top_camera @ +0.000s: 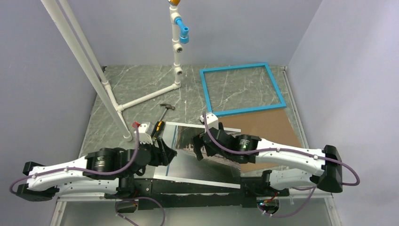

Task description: Take the photo out of the frame

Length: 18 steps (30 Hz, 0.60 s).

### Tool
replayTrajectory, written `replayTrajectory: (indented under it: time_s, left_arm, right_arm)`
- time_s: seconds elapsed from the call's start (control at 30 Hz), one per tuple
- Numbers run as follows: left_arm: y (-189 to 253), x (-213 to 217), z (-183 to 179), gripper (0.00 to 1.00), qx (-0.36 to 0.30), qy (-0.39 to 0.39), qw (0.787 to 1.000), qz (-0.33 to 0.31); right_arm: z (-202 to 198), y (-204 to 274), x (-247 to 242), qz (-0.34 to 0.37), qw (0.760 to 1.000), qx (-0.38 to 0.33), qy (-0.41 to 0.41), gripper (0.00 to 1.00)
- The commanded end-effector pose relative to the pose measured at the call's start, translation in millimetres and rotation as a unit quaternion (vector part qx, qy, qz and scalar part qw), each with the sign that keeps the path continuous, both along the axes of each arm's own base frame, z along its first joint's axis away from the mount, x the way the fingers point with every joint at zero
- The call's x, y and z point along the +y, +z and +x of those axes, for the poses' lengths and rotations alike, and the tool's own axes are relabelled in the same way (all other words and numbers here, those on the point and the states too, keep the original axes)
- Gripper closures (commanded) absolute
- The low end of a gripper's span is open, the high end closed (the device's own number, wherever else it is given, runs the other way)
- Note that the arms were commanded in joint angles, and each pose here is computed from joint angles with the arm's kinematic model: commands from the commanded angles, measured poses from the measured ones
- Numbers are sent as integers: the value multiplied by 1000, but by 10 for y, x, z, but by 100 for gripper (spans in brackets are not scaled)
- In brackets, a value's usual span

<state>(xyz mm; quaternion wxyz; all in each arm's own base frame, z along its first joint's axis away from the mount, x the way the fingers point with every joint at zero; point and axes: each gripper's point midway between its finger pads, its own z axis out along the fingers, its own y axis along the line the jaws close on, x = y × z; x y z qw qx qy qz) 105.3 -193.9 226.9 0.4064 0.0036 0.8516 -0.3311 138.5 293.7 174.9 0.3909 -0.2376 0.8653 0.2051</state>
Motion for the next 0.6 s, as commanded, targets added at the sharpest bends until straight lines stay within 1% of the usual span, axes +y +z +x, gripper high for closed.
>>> replayTrajectory:
  time_s: [0.0,0.1,0.17,0.23,0.27,0.4,0.47,0.57]
  left_arm:
    - [-302,-191,-61,25,33,-10,999,-1]
    - [-675,-245,-77,21,75,-16,995,57]
    - [-915,-216,-50,18,103,-2,990,92]
    - [-1106,-184,-30,16,121,12,986,111]
    - [-1186,-173,-22,15,128,15,985,113]
    - [-1491,20,-12,11,161,61,977,122]
    - [-1572,147,-13,10,170,88,972,134]
    - [-1622,249,-15,9,174,105,968,150]
  right_arm:
    - [-37,-341,-84,-6,996,88,-12,1]
    - [12,-508,-123,0,992,120,-25,1]
    - [64,-625,-137,14,989,145,-36,1]
    - [118,-748,-159,26,984,168,-44,6]
    - [129,-810,-165,26,983,176,-47,9]
    - [160,-987,-118,26,980,193,-45,32]
    - [149,-1048,-66,27,979,201,-35,38]
    - [142,-1147,3,27,977,210,-25,51]
